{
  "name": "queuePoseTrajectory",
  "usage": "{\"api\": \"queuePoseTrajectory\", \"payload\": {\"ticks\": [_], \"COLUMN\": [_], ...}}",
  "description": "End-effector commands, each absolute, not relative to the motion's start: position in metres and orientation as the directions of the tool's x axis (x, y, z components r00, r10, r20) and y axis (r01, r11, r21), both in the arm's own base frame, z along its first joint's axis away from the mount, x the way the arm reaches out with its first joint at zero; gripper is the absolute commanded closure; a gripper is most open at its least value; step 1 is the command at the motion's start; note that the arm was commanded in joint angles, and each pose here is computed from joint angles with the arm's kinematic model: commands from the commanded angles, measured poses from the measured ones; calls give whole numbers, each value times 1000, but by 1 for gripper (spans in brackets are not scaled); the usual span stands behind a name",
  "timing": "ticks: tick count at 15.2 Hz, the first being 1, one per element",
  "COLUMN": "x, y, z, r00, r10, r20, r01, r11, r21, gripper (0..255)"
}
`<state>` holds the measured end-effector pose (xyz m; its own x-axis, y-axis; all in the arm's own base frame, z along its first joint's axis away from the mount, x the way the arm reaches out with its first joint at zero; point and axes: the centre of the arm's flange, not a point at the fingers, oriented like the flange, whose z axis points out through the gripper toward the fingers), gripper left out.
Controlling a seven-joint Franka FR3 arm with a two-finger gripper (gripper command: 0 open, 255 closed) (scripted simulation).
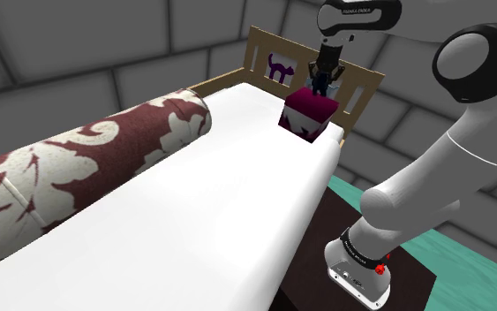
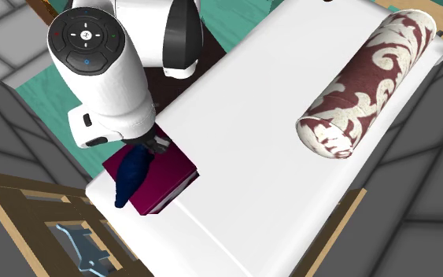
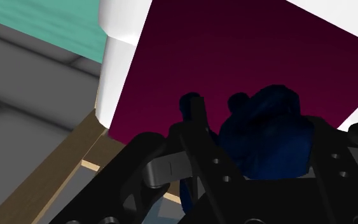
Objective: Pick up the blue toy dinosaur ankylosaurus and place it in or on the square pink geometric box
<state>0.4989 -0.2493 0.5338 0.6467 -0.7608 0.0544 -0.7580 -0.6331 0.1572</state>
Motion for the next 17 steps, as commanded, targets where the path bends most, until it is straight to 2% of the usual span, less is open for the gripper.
{"api": "queuePoseTrajectory", "payload": {"ticks": [1,2,3,8,12,17], "x": [498,498,497,498,503,503], "y": [-252,-252,-253,-252,-245,-245], "z": [528,528,529,528,578,578], "r00": [644,644,644,644,644,644], "r10": [-764,-764,-764,-764,-764,-764], "r20": [46,46,46,46,46,46], "r01": [-759,-759,-759,-759,-759,-759], "r11": [-630,-630,-630,-630,-630,-630], "r21": [162,162,162,162,162,162], "gripper": [255,255,0,0,0,0]}}
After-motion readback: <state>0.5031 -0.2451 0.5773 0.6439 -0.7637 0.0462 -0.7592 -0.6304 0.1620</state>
